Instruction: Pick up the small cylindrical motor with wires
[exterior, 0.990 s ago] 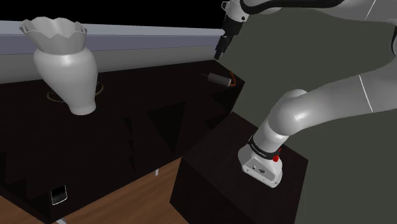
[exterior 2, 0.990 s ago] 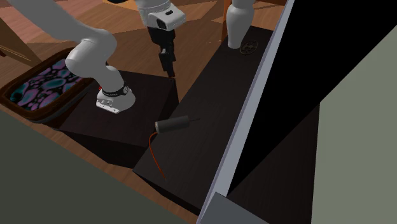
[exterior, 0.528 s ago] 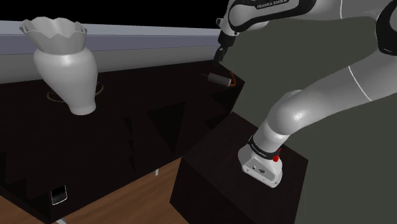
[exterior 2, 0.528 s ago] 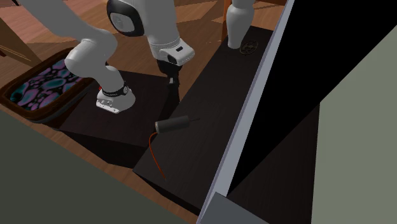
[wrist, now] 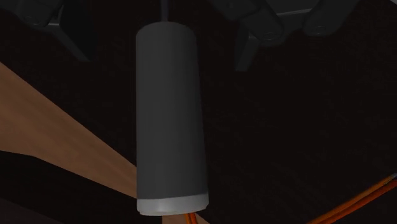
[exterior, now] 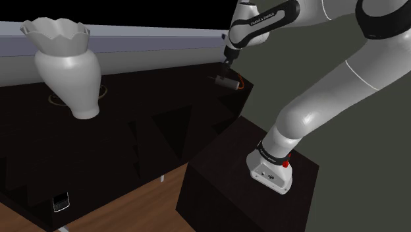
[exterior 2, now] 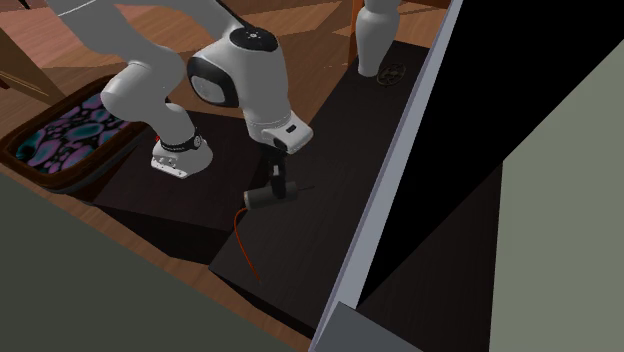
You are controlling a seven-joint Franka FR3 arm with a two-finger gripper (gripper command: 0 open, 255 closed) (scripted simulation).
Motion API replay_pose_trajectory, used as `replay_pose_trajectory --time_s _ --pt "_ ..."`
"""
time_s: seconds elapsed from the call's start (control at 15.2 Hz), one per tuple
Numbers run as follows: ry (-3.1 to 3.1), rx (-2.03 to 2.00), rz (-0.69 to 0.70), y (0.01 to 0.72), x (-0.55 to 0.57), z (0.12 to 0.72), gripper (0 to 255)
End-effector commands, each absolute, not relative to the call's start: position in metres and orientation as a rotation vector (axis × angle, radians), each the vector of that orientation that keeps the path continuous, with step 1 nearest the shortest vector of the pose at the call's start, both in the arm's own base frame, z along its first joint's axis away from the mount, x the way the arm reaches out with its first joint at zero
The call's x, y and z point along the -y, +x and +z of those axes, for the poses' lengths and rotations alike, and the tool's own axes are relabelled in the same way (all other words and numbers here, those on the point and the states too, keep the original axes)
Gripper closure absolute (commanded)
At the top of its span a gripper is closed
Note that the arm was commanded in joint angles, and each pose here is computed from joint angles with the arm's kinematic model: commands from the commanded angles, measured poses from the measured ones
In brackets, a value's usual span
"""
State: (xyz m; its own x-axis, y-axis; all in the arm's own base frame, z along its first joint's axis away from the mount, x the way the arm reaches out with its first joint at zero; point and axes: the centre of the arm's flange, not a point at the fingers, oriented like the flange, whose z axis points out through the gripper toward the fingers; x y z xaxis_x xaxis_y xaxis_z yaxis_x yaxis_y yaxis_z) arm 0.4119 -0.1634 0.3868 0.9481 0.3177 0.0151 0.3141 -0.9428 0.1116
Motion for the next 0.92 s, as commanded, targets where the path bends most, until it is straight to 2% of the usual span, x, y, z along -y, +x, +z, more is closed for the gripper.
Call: replay_pose_trajectory --time_s 0.0,0.46,0.53,0.86 --pt "2.992 -0.489 0.048 0.413 0.165 0.375 0" --pt "2.992 -0.489 0.048 0.413 0.165 0.346 0" --pt "2.992 -0.489 0.048 0.413 0.165 0.345 255" --pt "2.992 -0.489 0.048 0.412 0.165 0.346 255"
